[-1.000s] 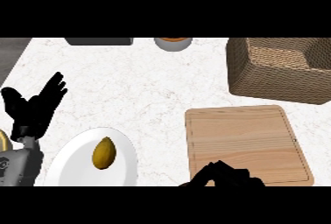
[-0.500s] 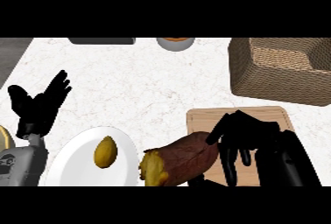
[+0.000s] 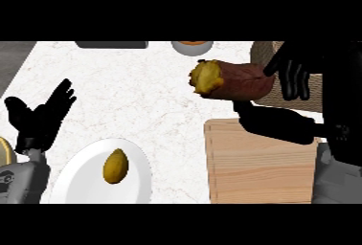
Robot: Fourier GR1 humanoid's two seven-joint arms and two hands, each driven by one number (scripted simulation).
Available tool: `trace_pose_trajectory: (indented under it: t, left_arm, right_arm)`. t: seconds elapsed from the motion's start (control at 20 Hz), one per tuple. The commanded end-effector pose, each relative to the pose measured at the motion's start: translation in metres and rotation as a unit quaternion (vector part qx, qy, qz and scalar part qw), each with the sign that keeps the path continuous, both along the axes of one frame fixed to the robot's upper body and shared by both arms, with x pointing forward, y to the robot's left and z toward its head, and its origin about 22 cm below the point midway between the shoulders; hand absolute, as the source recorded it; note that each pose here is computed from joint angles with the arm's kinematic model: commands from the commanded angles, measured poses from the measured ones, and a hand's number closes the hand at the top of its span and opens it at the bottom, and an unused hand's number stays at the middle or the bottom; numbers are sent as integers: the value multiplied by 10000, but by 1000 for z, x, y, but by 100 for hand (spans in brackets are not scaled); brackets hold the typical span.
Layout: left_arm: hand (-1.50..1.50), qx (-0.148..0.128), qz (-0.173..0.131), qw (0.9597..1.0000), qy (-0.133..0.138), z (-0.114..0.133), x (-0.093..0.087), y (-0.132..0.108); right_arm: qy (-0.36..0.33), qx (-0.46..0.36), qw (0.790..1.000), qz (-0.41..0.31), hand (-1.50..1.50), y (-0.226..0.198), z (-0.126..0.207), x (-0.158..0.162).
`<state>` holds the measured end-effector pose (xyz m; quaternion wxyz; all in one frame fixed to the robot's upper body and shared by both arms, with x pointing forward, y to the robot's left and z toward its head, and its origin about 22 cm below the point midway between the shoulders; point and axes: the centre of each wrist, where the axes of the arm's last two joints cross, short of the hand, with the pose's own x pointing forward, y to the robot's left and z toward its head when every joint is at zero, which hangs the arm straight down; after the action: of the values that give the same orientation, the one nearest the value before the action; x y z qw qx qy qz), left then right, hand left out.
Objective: Pick the sweet potato from the cutting board and place it in the basket
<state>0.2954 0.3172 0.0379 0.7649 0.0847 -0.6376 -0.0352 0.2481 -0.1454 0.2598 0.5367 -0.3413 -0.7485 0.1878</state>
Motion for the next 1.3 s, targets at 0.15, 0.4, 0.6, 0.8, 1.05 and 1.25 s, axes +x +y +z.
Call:
trace_pose_trajectory:
  t: [0.15,0.4,0.6,0.8,1.05,1.25]
  left_arm:
    - [0,54,-32,10000,-61,-7,-10,7]
    - [0,-66,66,9999,-39,-15,-16,-11]
    - [0,45,7,10000,23,7,-2,1]
    - [0,52,-47,10000,44,-1,-3,-7]
    - [0,23,-3,10000,-11,5,-4,3]
    - [0,7,45,10000,-38,6,-7,16]
  right_arm:
    - [-26,-94,9974,-713,150,-55,20,52]
    - [112,-82,9968,-785,150,-97,-14,89]
    - [106,-331,9956,-874,150,-126,-28,106]
    - [142,13,9972,-736,150,-130,-70,125]
    - [117,-27,9972,-744,150,-169,-88,114]
    - [105,668,9830,-1708,-150,-171,-86,142]
